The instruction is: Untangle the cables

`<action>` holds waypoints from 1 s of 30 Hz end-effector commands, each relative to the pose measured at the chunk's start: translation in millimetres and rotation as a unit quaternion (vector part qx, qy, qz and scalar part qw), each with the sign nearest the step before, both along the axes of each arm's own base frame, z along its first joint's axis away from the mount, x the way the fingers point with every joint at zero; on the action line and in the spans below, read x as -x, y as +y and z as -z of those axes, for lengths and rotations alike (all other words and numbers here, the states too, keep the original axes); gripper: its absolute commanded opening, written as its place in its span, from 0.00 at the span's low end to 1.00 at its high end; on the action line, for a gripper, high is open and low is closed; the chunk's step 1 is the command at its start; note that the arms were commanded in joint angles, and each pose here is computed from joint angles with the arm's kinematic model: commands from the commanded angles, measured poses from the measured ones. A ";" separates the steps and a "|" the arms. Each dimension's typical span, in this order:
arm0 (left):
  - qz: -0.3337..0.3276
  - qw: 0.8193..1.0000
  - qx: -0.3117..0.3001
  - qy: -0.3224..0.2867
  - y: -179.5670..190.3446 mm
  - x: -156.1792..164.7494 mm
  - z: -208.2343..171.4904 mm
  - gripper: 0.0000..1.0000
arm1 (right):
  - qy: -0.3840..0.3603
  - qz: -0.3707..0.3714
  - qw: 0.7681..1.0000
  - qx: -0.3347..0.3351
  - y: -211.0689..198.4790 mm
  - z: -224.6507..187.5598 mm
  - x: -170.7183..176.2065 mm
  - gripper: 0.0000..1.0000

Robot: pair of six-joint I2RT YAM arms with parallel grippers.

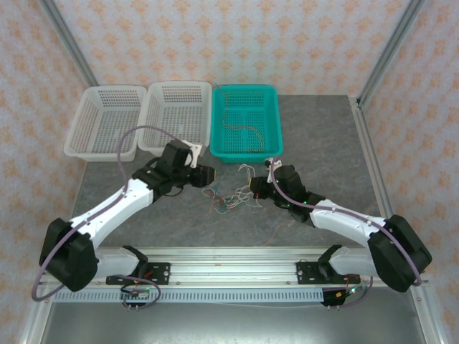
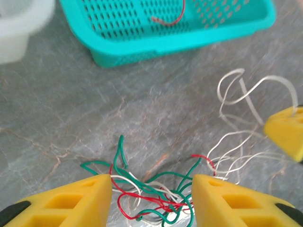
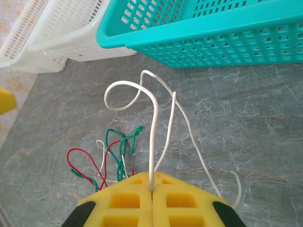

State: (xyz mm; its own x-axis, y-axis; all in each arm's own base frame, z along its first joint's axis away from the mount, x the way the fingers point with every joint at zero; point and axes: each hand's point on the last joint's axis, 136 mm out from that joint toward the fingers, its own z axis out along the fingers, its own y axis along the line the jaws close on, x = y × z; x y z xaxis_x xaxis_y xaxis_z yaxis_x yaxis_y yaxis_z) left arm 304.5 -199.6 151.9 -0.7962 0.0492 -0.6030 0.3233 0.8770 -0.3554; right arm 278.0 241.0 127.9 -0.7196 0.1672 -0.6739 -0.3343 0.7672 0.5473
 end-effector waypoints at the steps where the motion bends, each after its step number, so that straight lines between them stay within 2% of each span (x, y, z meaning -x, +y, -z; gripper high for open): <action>1: 0.030 0.996 -0.076 0.023 -6.7 14.3 24.2 0.49 | -0.024 0.001 1.000 0.007 -1.1 -13.1 -4.4 0.00; 4: 0.053 0.996 -0.075 0.016 -31.2 16.3 24.6 0.49 | -0.021 -0.011 1.000 0.014 -0.5 -8.0 -0.1 0.00; 8: 0.060 0.998 -0.013 0.003 -59.9 8.4 9.8 0.49 | -0.017 -0.020 0.999 0.026 -3.5 2.3 5.6 0.00; 11: 0.030 0.999 0.020 0.014 -71.6 -4.9 4.3 0.46 | -0.015 -0.017 0.999 0.027 -5.4 5.2 6.9 0.00; 13: -0.012 0.998 0.041 0.046 -77.0 -13.6 10.4 0.36 | -0.014 -0.013 0.999 0.027 -6.1 5.9 6.0 0.00; 15: -0.053 0.992 0.086 0.082 -86.2 -19.0 16.0 0.29 | -0.016 -0.009 1.000 0.025 -6.5 5.2 4.8 0.00; 18: -0.098 0.977 0.152 0.116 -97.4 -24.3 23.1 0.29 | -0.016 -0.006 1.000 0.022 -6.5 4.2 4.0 0.00; 21: -0.135 0.967 0.160 0.147 -96.3 -26.0 36.7 0.29 | -0.014 -0.008 1.000 0.021 -6.0 4.7 5.0 0.00; 24: -0.157 0.960 0.137 0.186 -93.3 -21.1 53.5 0.31 | -0.014 -0.009 1.000 0.020 -5.7 4.9 5.2 0.00; 27: -0.182 0.953 0.114 0.213 -85.7 -15.5 68.1 0.36 | -0.013 -0.008 1.000 0.019 -5.7 4.9 5.0 0.00; 30: -0.198 0.941 0.128 0.241 -87.8 -10.5 80.8 0.39 | -0.013 -0.008 1.000 0.014 -5.1 4.4 5.3 0.00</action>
State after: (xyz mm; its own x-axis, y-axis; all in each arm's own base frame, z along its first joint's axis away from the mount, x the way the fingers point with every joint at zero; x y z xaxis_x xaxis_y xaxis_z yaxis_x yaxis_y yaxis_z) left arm 318.8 -287.8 76.8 -0.9190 -0.3427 -0.1947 -0.1701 0.7904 -0.5885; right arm 272.7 237.0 119.4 -0.7179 0.1184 -0.6860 -0.3576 0.7828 0.5093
